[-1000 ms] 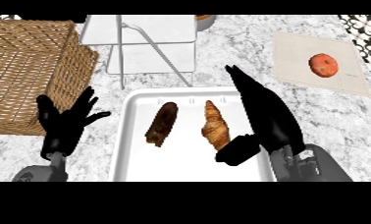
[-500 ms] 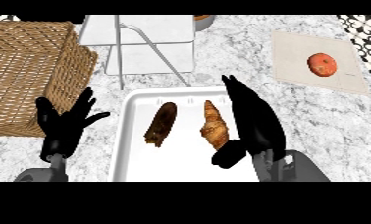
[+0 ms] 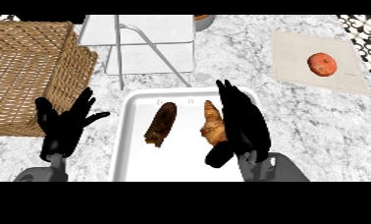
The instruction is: Pick the croissant from the tray and place it in the tiered shelf
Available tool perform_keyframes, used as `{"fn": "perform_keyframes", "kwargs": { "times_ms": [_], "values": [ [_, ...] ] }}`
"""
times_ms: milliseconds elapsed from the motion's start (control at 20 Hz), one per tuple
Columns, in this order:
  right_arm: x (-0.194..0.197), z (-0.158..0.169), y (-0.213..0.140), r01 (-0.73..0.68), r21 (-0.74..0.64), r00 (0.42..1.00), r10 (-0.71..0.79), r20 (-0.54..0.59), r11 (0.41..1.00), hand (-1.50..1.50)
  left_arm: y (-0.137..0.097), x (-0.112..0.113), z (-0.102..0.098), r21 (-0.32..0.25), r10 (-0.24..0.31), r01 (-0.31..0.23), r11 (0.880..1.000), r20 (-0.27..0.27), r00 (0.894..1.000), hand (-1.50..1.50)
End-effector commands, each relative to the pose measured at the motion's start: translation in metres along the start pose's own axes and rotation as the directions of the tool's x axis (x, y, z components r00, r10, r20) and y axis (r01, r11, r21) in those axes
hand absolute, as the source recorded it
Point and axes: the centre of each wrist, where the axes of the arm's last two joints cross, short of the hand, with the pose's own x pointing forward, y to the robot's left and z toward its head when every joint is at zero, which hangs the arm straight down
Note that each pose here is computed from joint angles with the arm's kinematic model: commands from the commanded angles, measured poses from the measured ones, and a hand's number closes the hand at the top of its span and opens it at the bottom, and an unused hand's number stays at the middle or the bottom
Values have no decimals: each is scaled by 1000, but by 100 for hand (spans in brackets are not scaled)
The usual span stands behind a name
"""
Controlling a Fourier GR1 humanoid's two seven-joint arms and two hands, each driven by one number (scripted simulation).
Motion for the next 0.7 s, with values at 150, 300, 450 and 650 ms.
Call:
{"fn": "perform_keyframes", "kwargs": {
  "times_ms": [150,300,450,650],
  "values": [
    [-9,-16,18,-52,-29,992,48,-113,998,-150,-8,-9,2,-5,-4,4,1000,-40,999,0],
    [-2,-20,33,-60,-49,990,54,-127,997,-150,-1,-12,-8,4,-8,8,1000,-44,999,0],
    [-14,-23,26,-84,-75,990,74,-122,994,-150,15,0,-7,5,-17,18,1000,-63,998,0],
    [-28,-38,34,-47,-82,994,39,-105,996,-150,-15,-2,3,19,-13,14,1000,-41,999,0]
  ]
}}
